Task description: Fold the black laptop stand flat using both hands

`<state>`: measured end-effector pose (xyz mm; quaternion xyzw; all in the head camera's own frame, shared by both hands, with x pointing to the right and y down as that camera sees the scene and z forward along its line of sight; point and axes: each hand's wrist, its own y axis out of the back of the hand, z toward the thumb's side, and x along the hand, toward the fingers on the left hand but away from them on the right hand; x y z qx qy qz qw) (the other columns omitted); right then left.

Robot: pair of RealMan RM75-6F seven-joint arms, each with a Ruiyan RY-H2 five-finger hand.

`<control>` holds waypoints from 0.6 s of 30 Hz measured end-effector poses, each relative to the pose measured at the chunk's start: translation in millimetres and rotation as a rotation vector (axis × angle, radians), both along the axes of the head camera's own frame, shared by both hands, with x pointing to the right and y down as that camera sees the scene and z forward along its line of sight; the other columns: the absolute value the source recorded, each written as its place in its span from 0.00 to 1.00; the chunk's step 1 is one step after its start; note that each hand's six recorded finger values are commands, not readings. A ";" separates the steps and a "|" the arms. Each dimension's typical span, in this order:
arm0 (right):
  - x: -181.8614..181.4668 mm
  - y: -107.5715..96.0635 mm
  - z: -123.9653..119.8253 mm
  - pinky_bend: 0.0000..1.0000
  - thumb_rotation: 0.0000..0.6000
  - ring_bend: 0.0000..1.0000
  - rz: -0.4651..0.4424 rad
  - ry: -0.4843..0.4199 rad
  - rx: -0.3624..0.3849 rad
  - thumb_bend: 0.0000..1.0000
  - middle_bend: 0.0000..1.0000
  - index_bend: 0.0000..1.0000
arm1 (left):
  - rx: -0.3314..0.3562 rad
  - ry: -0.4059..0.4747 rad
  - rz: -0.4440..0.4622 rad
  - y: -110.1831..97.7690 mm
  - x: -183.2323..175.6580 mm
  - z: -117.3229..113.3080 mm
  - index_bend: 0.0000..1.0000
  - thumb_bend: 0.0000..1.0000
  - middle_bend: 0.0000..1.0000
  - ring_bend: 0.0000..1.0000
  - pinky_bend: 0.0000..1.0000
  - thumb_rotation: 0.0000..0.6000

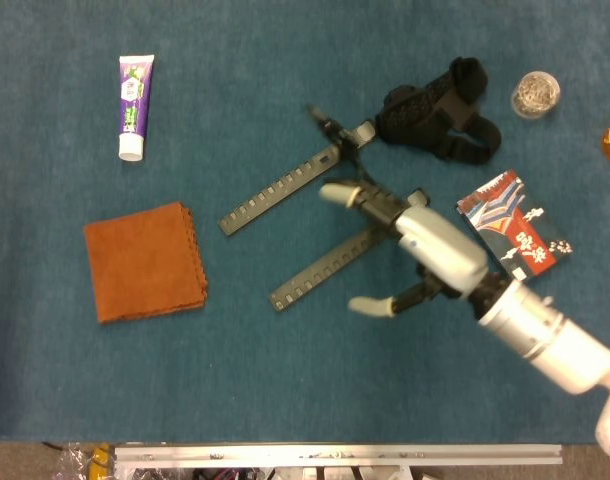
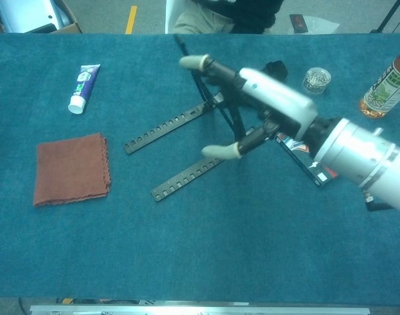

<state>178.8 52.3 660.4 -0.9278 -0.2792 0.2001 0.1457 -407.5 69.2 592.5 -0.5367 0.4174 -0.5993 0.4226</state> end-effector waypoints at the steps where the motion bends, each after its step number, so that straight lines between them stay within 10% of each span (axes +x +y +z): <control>1: -4.8 3.6 0.1 0.05 1.00 0.00 -0.013 -0.010 -0.007 0.15 0.02 0.00 | 0.002 0.000 0.002 -0.4 -0.2 -0.6 0.00 0.28 0.00 0.00 0.00 1.00; 18: -8.5 10.2 -9.3 0.05 1.00 0.00 -0.046 -0.027 0.028 0.15 0.02 0.00 | 0.002 -0.008 0.036 -5.9 4.0 -2.1 0.00 0.28 0.00 0.00 0.00 1.00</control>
